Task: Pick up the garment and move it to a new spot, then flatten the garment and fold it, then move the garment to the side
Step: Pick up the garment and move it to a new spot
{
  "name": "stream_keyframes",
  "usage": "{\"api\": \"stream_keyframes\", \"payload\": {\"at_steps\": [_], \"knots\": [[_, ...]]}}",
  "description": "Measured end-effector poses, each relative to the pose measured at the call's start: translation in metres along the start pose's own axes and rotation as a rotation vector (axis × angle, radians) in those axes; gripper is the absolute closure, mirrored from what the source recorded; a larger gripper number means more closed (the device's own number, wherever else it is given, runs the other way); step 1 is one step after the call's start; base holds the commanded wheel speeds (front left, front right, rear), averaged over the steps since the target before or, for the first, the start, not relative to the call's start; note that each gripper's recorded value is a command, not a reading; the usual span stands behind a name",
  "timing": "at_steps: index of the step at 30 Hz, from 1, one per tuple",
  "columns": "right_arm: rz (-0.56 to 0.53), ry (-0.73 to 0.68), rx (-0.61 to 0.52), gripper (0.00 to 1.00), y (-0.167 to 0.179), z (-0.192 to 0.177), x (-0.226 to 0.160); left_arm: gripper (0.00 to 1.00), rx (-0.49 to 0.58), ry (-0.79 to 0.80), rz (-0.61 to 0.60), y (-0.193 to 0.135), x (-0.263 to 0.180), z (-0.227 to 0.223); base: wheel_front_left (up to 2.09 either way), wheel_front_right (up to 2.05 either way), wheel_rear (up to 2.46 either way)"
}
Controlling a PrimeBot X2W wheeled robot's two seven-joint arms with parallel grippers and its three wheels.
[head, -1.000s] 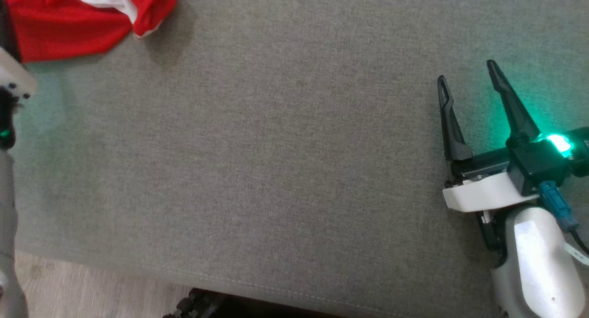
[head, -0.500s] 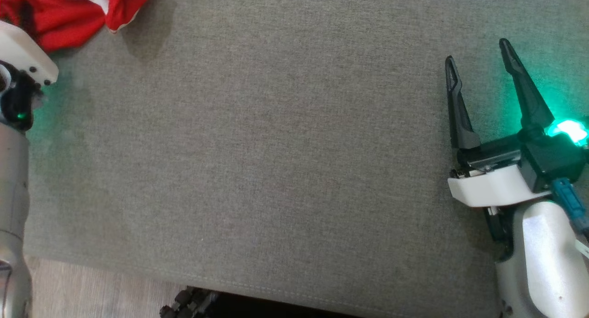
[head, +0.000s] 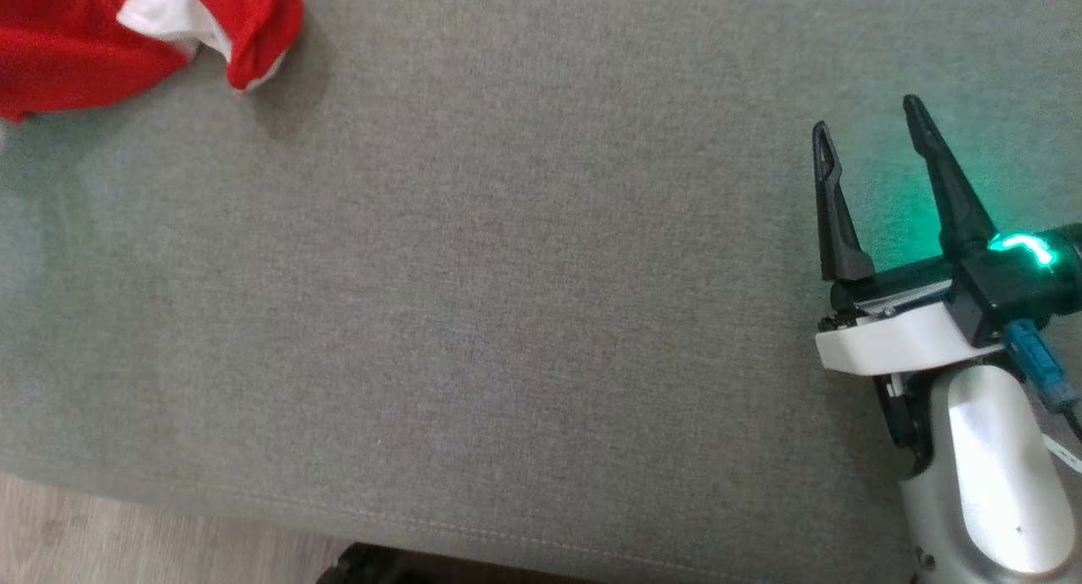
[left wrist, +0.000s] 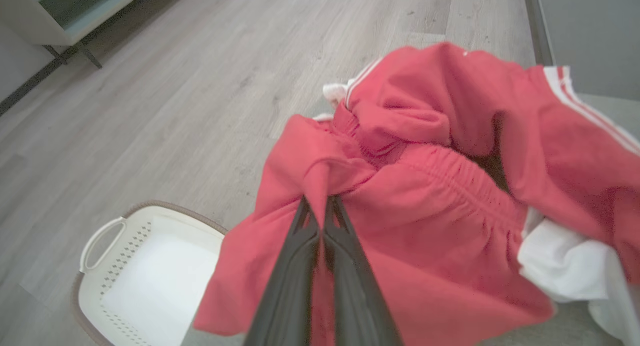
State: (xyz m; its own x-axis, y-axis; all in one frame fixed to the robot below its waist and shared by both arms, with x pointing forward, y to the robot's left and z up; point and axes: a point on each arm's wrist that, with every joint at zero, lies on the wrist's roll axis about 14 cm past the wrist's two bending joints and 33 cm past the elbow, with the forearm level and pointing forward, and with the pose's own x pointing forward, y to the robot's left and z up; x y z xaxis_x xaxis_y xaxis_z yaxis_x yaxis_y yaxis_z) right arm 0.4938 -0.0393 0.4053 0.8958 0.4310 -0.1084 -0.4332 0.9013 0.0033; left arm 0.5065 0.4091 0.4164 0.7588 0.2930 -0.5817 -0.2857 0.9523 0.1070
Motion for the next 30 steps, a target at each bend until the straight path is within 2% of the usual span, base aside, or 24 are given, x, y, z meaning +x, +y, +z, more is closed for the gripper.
{"api": "stream_keyframes", "payload": {"at_steps": [9,15,20,24,27,30], "knots": [[-0.035,-0.094,0.024,0.00,-0.005,0.043,-0.026,1.00,0.141,-0.235,-0.038,0.007,-0.061,0.105,0.00,0.00,0.00],[-0.097,-0.113,0.042,0.00,-0.015,0.058,-0.064,1.00,0.259,-0.430,-0.135,-0.030,-0.122,0.179,0.00,0.00,0.00],[-0.186,-0.130,0.040,0.00,-0.034,0.067,-0.102,1.00,0.340,-0.596,-0.287,-0.092,-0.180,0.219,0.00,0.00,0.00],[-0.273,-0.123,0.050,0.00,-0.052,0.064,-0.135,1.00,0.349,-0.702,-0.473,-0.165,-0.219,0.234,0.00,0.00,0.00],[-0.323,-0.113,0.053,0.00,-0.062,0.060,-0.155,1.00,0.358,-0.716,-0.643,-0.232,-0.240,0.216,0.00,0.00,0.00],[-0.361,-0.110,0.064,0.00,-0.069,0.057,-0.169,1.00,0.367,-0.673,-0.775,-0.286,-0.246,0.178,0.00,0.00,0.00]]}}
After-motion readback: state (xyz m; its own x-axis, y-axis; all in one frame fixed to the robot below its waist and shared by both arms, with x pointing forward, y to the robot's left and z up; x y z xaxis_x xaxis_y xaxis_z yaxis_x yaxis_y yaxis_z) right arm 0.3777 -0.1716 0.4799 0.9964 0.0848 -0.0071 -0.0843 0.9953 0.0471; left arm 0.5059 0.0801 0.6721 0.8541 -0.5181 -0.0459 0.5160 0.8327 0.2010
